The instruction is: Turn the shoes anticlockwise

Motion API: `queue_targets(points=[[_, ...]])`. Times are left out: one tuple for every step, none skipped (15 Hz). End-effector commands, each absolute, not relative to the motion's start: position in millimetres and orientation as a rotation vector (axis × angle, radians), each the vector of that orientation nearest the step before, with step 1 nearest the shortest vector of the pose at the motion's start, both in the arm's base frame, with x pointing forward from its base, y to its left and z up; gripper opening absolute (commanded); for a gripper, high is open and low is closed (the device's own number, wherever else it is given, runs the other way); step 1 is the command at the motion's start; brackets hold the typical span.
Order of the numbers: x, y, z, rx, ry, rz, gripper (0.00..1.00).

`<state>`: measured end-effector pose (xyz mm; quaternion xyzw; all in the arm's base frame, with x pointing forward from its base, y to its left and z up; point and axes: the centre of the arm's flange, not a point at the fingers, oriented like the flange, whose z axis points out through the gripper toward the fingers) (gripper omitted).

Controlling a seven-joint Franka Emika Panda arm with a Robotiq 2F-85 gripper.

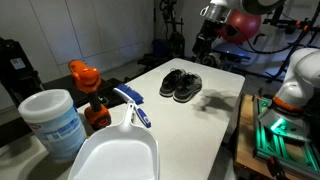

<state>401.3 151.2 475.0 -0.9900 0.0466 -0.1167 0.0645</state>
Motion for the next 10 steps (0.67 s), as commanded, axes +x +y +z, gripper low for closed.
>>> queue_targets(points=[[401.3, 151.2, 475.0, -2.989, 0.141, -0.352, 1.0], [406.3, 153.3, 475.7, -2.968, 0.203, -0.332, 1.0], [411.2, 155.2, 476.9, -2.945, 0.262, -0.295, 1.0], [418.6, 158.1, 479.2, -2.926, 0.362, -0.23, 1.0], [422.5, 160.1, 480.4, -2.927, 0.427, -0.206, 1.0], [430.0, 164.4, 482.1, -2.931, 0.497, -0.177, 1.0], [434.5, 166.5, 483.5, -2.922, 0.564, -0.146, 1.0], [442.3, 169.3, 483.7, -2.926, 0.642, -0.131, 1.0], [447.5, 171.2, 483.5, -2.915, 0.716, -0.107, 1.0], [455.6, 174.7, 481.5, -2.909, 0.795, -0.094, 1.0]])
